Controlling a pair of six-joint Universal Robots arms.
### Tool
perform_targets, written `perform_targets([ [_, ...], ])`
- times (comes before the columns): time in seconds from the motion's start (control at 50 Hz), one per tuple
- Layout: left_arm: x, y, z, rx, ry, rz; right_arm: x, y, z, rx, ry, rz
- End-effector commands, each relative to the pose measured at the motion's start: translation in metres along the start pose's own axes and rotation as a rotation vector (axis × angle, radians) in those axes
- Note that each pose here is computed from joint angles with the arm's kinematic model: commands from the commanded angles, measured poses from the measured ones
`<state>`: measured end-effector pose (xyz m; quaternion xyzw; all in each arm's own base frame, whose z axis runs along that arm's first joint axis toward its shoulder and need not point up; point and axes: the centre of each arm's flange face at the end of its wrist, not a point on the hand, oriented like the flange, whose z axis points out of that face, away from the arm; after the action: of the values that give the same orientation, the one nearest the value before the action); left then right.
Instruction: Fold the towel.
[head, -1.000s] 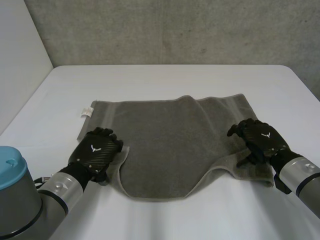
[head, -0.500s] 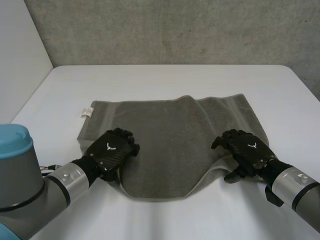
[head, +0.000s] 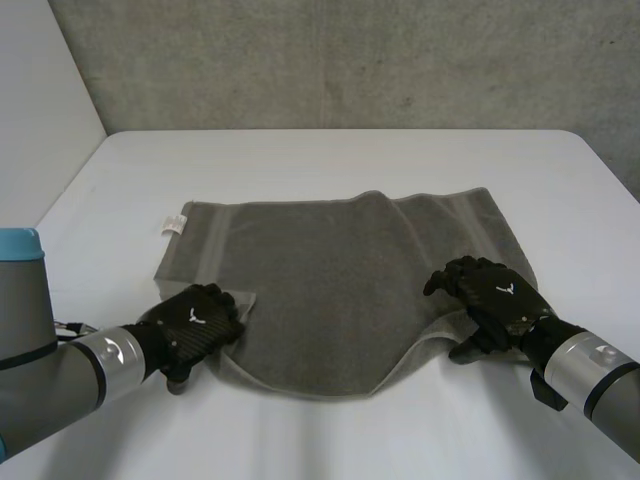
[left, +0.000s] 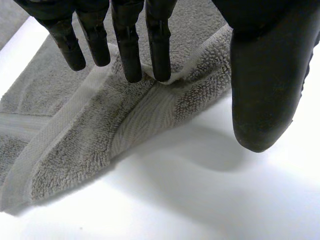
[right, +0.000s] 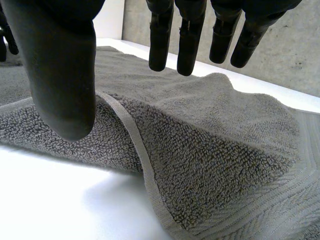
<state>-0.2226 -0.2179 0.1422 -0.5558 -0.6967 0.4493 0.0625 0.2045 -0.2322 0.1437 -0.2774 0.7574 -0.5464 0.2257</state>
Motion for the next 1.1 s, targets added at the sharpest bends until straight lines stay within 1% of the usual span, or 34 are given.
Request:
perform_targets([
  [0.02, -0.01, 0.003, -0.009, -0.015, -0.047, -0.017, 0.0, 0.0, 0.0, -0.001, 0.0, -0.008],
  [0.06, -0.015, 0.005, -0.018, -0.024, -0.08, -0.028, 0.0, 0.0, 0.0, -0.001, 0.0, -0.012],
  [0.18, -0.017, 0.005, -0.036, -0.033, -0.11, -0.056, 0.0, 0.0, 0.0, -0.001, 0.0, -0.018],
  [0.22, -0.014, 0.005, -0.049, -0.044, -0.123, -0.076, 0.0, -0.001, 0.0, 0.001, -0.001, -0.021],
  [0.32, -0.003, 0.002, -0.062, -0.043, -0.131, -0.086, 0.0, -0.002, 0.001, 0.006, -0.002, -0.026],
  [0.46, 0.007, -0.001, -0.069, -0.034, -0.123, -0.085, 0.0, -0.004, 0.002, 0.012, -0.003, -0.031],
  [0.56, 0.005, -0.01, -0.065, 0.015, -0.133, -0.081, 0.0, -0.004, 0.002, 0.012, -0.003, -0.03],
  [0.58, 0.003, -0.017, -0.063, 0.053, -0.138, -0.074, 0.0, -0.004, 0.002, 0.012, -0.003, -0.03],
  [0.62, 0.004, -0.027, -0.054, 0.108, -0.116, -0.084, 0.0, -0.004, 0.002, 0.012, -0.003, -0.031],
  [0.66, 0.006, -0.029, -0.047, 0.113, -0.095, -0.085, 0.0, -0.004, 0.002, 0.012, -0.003, -0.031],
  [0.74, 0.008, -0.031, -0.036, 0.11, -0.051, -0.086, 0.001, -0.004, 0.002, 0.011, -0.004, -0.03],
  [0.82, 0.023, -0.028, -0.013, 0.086, 0.046, -0.076, 0.0, -0.004, 0.002, 0.013, -0.019, -0.029],
  [0.92, 0.031, -0.024, 0.0, 0.06, 0.086, -0.06, 0.0, -0.005, 0.002, 0.016, -0.017, -0.031],
  [1.04, 0.031, -0.021, 0.003, 0.052, 0.092, -0.028, 0.002, -0.005, 0.002, 0.018, -0.011, -0.029],
  [1.1, 0.027, -0.019, 0.003, 0.035, 0.067, -0.014, 0.003, -0.005, 0.002, 0.018, -0.011, -0.028],
])
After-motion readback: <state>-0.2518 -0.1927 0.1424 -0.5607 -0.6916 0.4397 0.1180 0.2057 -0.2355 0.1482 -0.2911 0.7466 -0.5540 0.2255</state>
